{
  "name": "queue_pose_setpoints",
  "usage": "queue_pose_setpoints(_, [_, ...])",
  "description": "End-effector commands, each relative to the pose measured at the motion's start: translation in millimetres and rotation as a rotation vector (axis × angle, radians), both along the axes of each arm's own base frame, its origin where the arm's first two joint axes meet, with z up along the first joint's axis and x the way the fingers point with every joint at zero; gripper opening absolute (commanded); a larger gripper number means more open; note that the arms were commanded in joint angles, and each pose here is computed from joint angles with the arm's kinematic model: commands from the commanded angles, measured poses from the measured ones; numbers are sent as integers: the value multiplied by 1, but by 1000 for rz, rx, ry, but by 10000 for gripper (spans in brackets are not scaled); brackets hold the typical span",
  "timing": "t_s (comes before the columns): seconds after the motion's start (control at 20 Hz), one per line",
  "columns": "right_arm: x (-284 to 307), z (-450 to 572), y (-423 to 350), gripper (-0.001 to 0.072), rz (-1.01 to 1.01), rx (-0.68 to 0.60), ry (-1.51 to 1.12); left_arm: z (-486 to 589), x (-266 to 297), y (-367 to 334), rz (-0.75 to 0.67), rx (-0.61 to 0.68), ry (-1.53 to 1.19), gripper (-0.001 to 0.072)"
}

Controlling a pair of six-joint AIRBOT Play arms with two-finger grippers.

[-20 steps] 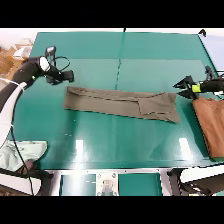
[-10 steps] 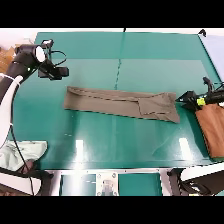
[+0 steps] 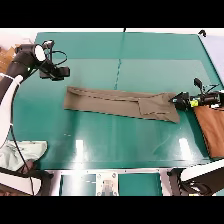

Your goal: Fold the shirts.

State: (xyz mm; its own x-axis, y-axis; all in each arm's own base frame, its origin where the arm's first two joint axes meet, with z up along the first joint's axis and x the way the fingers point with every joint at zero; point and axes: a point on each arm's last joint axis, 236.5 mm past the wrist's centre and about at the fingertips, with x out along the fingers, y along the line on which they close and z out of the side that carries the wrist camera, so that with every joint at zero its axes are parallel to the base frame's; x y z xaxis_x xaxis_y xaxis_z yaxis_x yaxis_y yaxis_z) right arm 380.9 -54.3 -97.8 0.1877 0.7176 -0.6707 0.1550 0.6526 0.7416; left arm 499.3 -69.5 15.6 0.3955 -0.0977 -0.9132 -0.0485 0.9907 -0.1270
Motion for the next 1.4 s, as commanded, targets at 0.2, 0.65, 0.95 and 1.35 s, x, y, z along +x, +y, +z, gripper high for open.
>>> queue_pose_setpoints(0.2, [14,-8,19,135,13,-31,-7,9,12,-27,11,-133,-55,24])
queue_pose_setpoints(0.65, [29,84,39,23,123,-2,-43,-36,-33,-220,-367,-371,24,23])
queue_pose_setpoints(0.95, [27,216,75,23,223,-112,-242,-74,-83,-353,-458,-493,16,23])
queue_pose_setpoints(1.35, [17,272,131,23,328,-154,-373,-89,-99,-405,-409,-660,34,23])
